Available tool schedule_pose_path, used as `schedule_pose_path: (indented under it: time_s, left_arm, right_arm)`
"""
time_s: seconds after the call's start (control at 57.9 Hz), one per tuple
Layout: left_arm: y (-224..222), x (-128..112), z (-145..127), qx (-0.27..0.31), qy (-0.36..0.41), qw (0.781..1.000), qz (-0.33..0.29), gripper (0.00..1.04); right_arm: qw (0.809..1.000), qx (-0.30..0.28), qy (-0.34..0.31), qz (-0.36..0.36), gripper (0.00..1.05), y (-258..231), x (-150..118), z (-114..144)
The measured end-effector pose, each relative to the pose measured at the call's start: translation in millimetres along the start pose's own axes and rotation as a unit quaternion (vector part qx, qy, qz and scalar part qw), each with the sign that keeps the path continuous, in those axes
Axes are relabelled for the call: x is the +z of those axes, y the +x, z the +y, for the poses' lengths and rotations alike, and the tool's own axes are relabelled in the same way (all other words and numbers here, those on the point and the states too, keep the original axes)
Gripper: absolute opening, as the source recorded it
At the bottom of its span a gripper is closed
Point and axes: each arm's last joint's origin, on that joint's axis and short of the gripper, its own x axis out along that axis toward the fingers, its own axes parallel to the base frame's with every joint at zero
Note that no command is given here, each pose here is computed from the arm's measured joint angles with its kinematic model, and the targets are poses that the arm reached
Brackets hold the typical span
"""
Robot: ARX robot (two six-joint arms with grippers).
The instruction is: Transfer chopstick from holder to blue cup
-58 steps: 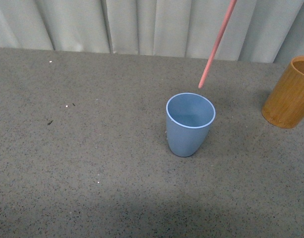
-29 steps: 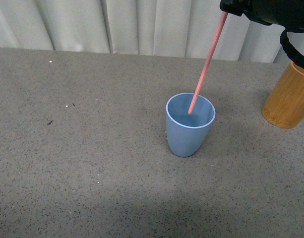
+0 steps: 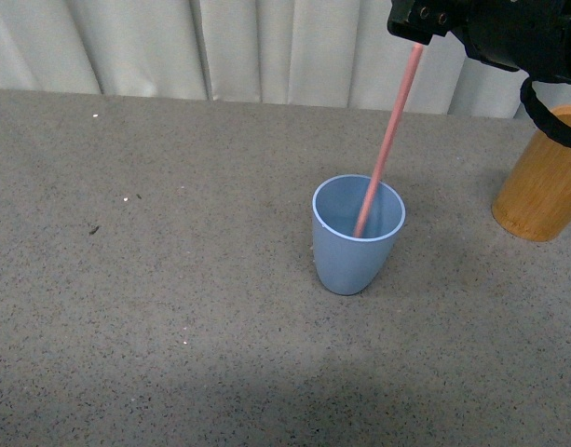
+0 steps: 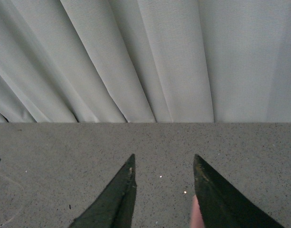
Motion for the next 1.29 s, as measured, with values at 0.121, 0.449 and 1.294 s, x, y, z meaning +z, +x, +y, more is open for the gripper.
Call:
schedule_pose_path:
  time_s: [0.121,0.449,1.294]
  left_arm:
    - [0,0,0,0.0,0.0,1.0,0.0,0.98]
    - [0,0,0,0.0,0.0,1.0,0.0,0.98]
    - [0,0,0,0.0,0.0,1.0,-0.001,0.98]
  right_arm:
    - [1.0,-0.007,0.003,-0.012,0.61,-11,4,-5]
    - [0.982,-0.13,-0.087,-0.106,0.72,-130,9,-65]
    - [0.971,-0.16,-0.146,-0.102,0.01,-248,-26,-61]
